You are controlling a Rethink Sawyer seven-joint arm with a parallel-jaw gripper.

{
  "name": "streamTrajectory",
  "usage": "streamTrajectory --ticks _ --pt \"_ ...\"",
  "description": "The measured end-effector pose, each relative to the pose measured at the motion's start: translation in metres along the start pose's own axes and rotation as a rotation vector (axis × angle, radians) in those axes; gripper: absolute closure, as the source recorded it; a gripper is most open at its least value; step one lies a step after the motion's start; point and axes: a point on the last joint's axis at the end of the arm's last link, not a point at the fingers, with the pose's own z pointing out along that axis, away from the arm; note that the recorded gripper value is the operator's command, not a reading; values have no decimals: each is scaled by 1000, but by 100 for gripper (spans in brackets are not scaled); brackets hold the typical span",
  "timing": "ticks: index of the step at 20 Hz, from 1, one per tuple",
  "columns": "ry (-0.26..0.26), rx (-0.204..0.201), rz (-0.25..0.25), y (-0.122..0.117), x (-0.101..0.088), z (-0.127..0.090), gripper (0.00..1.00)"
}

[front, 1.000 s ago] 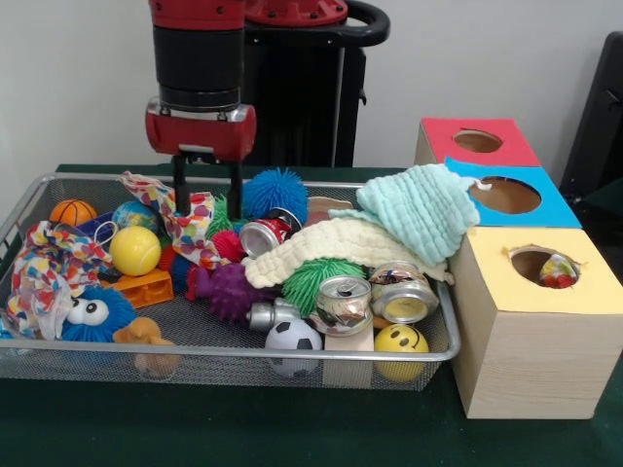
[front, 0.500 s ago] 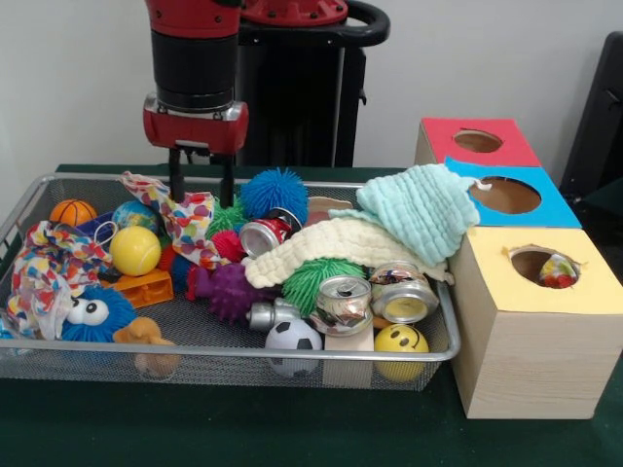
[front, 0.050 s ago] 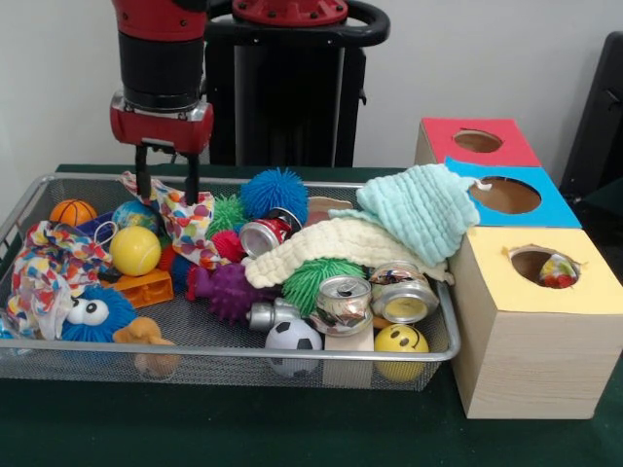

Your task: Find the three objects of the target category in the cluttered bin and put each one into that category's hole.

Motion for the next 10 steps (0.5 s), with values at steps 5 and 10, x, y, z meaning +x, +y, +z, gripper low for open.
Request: streamTrajectory --ticks 5,10 --pt "34 -5 -69 14 17 25 0" --pt "61 -28 -112 32 32 48 0"
